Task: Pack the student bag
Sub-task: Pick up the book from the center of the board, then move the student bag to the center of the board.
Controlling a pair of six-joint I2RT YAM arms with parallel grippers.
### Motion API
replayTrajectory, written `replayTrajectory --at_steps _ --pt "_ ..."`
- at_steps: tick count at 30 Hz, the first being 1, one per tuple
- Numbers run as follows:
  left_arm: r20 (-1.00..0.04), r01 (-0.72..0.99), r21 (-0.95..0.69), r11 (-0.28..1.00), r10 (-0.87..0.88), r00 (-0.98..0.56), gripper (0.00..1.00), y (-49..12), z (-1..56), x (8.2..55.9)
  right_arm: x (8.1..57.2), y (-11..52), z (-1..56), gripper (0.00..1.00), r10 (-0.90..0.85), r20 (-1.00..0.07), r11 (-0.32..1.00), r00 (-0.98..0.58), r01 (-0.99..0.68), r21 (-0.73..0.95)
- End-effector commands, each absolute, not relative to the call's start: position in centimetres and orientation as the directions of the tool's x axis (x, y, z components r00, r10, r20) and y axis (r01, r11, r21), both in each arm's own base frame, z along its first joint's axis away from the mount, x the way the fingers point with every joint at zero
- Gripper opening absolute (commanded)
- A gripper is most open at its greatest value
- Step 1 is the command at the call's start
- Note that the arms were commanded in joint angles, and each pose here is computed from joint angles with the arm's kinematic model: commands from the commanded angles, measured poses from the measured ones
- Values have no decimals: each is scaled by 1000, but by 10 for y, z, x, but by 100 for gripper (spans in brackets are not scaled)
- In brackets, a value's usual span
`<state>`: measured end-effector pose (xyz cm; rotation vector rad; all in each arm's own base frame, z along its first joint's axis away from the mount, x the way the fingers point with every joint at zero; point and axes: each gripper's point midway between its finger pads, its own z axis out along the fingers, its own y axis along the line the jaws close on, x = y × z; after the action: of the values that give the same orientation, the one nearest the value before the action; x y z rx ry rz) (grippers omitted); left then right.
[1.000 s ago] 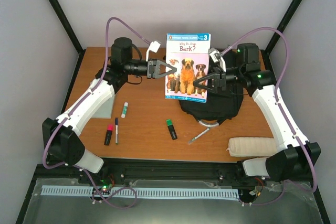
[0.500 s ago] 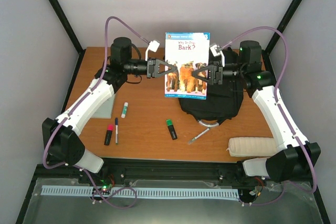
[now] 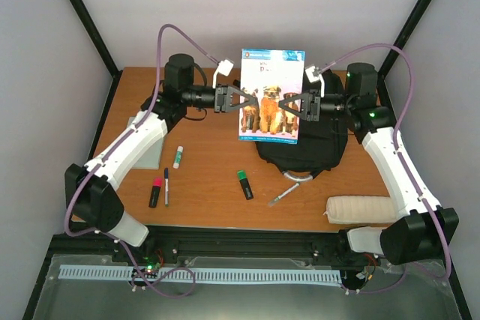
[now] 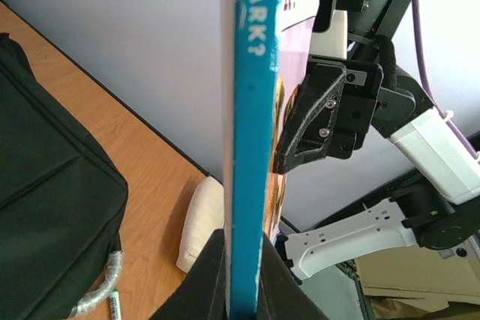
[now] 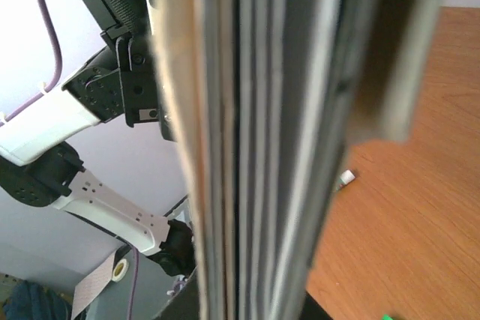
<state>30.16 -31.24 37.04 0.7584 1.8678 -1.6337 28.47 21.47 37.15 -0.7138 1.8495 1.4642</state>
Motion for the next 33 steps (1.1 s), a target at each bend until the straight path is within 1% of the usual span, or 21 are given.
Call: replayTrajectory --at_steps 1,2,4,5,6,8,11,14,17,20,24,27,28,33 --pt "-725 724 -674 148 55 -687 10 -313 370 316 298 194 377 3 42 -808 302 -587 -764 571" --pt "-714 708 -681 184 49 -699 22 -313 363 323 303 189 374 3 51 -808 323 -587 -756 570" --pt "-680 663 -700 267 35 -732 54 -314 344 340 314 174 366 3 63 -814 381 -578 -740 555" --pt "-656 629 -712 313 24 -755 64 -314 331 350 320 164 360 3 68 -812 425 -580 -719 550" --pt "-627 590 -725 355 15 -779 70 -314 317 360 327 153 354 3 75 -816 469 -573 -702 536" --pt "-568 512 -745 427 -5 -823 75 -315 288 379 339 125 342 3 102 -816 554 -569 -649 521" --pt "-466 356 -737 574 -49 -884 77 -311 229 412 354 79 314 3 128 -812 689 -569 -538 485" --pt "-400 248 -710 659 -87 -913 73 -307 185 433 356 42 290 3 168 -805 745 -569 -461 482" --pt "-367 203 -703 682 -103 -925 71 -311 159 449 351 22 275 3 197 -802 768 -563 -420 483" --pt "-342 189 -713 675 -99 -935 72 -319 141 460 343 20 265 3 190 -814 779 -549 -420 465" --pt "-313 190 -708 680 -62 -948 72 -337 119 466 338 20 261 3 172 -830 795 -531 -422 435" --pt "-323 208 -675 708 -29 -946 72 -352 104 471 338 20 251 3 177 -816 789 -550 -417 452" --pt "-295 192 -667 720 -18 -955 72 -355 95 467 337 21 248 3 180 -811 784 -557 -417 460" --pt "-261 145 -628 764 -32 -965 64 -363 74 474 337 22 243 3 186 -806 779 -562 -416 470"
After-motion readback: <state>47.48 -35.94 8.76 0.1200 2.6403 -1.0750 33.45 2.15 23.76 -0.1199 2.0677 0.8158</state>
